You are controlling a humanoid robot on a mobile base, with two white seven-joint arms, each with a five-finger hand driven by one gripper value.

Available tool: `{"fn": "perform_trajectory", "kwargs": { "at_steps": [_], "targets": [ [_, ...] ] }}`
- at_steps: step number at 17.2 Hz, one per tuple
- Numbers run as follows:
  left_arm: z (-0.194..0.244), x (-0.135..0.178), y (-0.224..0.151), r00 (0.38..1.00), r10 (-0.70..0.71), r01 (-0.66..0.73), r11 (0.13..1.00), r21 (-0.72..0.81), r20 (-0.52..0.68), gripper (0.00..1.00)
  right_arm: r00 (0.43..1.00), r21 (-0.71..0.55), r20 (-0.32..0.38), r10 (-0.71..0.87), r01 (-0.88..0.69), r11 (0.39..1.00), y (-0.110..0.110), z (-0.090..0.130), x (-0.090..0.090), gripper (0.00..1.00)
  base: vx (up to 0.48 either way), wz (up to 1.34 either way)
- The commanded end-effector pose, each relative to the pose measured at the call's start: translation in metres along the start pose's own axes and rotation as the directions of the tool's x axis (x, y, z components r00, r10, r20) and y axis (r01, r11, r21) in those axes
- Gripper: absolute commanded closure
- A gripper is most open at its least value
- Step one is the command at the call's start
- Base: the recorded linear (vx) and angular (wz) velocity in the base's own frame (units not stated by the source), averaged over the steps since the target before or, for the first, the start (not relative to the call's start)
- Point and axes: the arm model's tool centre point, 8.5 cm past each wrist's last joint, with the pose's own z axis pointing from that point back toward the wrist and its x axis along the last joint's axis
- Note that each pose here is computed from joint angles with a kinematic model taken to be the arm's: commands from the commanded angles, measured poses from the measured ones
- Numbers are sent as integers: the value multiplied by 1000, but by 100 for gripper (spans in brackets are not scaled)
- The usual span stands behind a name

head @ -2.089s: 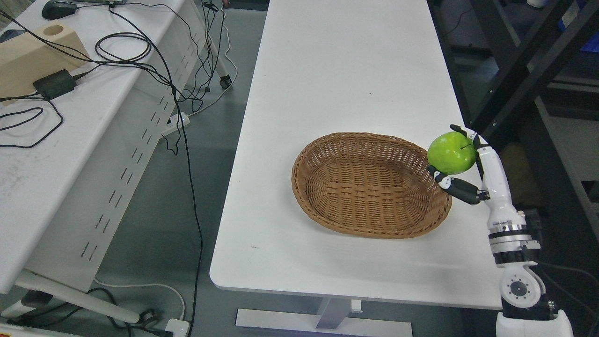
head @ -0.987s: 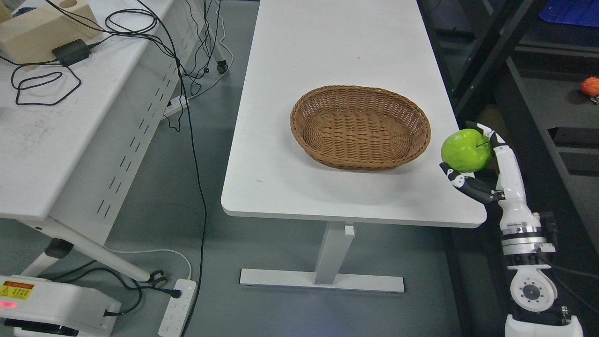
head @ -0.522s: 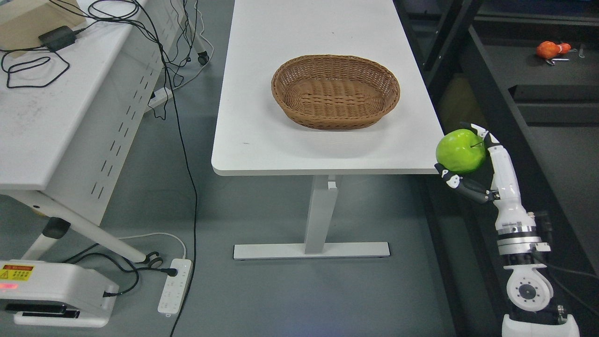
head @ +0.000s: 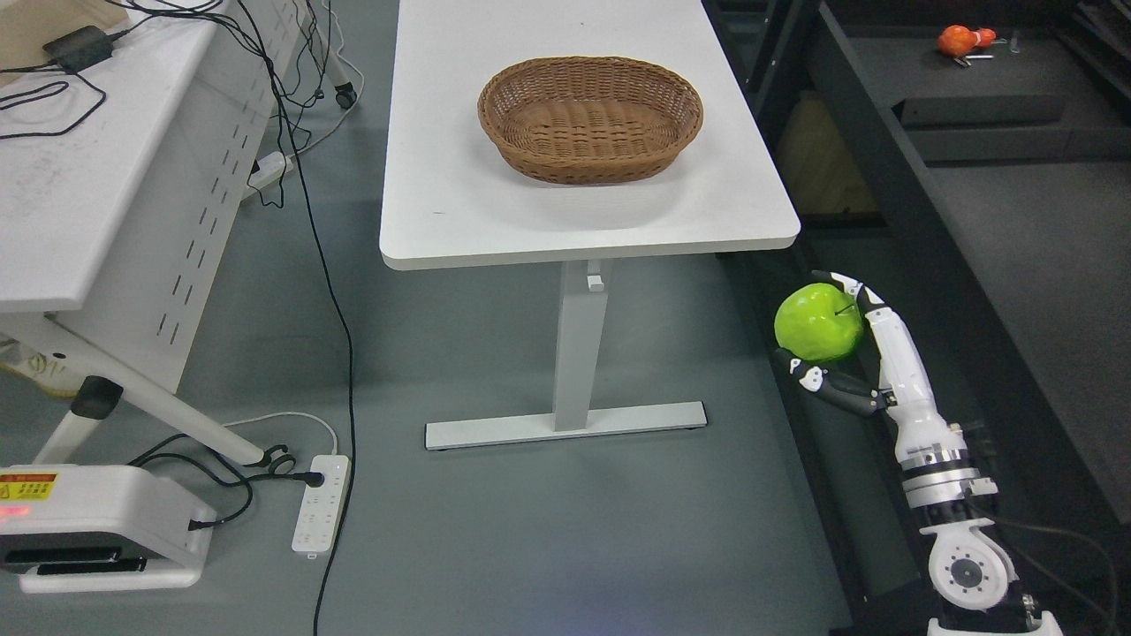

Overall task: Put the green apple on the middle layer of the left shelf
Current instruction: 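Carry the green apple in the right hand while turning toward the shelf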

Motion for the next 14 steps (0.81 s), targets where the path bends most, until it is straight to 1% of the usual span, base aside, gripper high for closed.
{"fn": "perform_trajectory", "kwargs": {
  "at_steps": [1, 5, 14],
  "targets": [
    [2, 14, 11, 1000, -5, 5, 1000, 16, 22, 0, 1000, 35, 6, -8, 8, 999, 12, 2, 3, 99, -224, -255],
    [2, 14, 11, 1000, -3, 3, 1000, 16, 23, 0, 1000, 26, 2, -5, 5, 1000, 9, 2, 1, 99, -208, -393],
    [2, 14, 11, 1000, -5, 5, 1000, 16, 22, 0, 1000, 23, 2, -6, 6, 1000, 8, 2, 2, 99, -180, -633]
  ]
}}
